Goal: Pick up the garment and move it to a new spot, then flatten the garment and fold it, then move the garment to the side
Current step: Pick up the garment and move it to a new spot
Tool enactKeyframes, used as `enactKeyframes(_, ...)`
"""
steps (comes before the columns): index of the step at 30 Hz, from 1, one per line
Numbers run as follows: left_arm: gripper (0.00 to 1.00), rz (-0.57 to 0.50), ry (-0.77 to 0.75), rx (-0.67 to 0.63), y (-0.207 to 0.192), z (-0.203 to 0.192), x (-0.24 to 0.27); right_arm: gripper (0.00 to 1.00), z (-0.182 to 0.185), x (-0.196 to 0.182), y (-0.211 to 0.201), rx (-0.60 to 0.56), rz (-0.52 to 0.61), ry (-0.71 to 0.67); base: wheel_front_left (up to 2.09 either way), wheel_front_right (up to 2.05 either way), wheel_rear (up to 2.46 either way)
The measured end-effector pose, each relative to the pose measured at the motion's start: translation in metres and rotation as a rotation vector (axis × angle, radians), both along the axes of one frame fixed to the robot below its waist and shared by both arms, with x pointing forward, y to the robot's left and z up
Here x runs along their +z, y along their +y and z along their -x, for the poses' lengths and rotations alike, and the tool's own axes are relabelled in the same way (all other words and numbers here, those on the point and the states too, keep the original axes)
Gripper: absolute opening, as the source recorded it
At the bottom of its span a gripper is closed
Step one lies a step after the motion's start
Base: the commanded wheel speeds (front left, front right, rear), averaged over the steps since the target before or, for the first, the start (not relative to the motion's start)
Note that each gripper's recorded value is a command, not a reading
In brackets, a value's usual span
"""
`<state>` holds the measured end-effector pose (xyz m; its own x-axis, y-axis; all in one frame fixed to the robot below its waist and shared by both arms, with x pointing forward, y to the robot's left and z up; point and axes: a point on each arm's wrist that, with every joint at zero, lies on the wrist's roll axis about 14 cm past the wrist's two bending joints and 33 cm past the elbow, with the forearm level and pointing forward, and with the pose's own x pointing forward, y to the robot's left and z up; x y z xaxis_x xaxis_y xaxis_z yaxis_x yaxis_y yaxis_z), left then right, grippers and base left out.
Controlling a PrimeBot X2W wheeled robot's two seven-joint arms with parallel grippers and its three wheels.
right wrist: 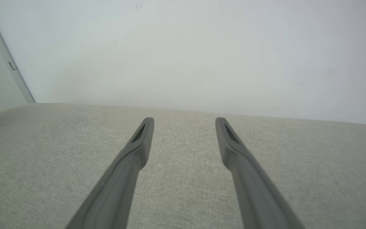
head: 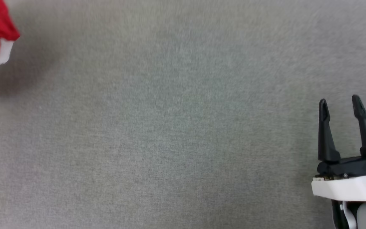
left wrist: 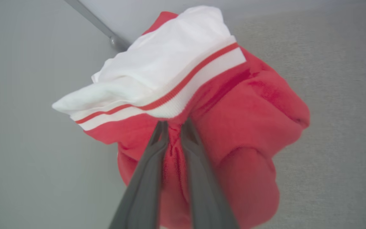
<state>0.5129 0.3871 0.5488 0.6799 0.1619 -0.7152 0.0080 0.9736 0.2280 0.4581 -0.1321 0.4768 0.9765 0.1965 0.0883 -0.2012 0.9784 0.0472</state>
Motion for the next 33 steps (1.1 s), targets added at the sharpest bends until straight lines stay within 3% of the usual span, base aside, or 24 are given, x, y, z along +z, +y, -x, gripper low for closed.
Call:
enactKeyframes(8, 0.0, -0.062, -0.16, -0.287, -0.093, -0.018, 0.074, 1.0, 0.027, 0.027, -0.015, -0.038, -0.019, -0.037, 0.0, 0.0, 0.0)
enactKeyframes(17, 0.0, -0.039, -0.207, -0.629, -0.229, -0.03, 0.088, 1.0, 0.063, 0.042, -0.056, -0.158, -0.006, -0.052, 0.0, 0.0, 0.0)
enactKeyframes(26, 0.0, 0.022, -0.109, -0.991, -0.365, -0.005, 0.038, 1.0, 0.093, 0.048, -0.095, -0.282, 0.003, -0.051, 0.0, 0.0, 0.0)
enactKeyframes(33, 0.0, 0.07, 0.087, -1.178, -0.423, 0.032, -0.043, 1.0, 0.103, 0.042, -0.114, -0.348, 0.014, -0.022, 0.0, 0.0, 0.0)
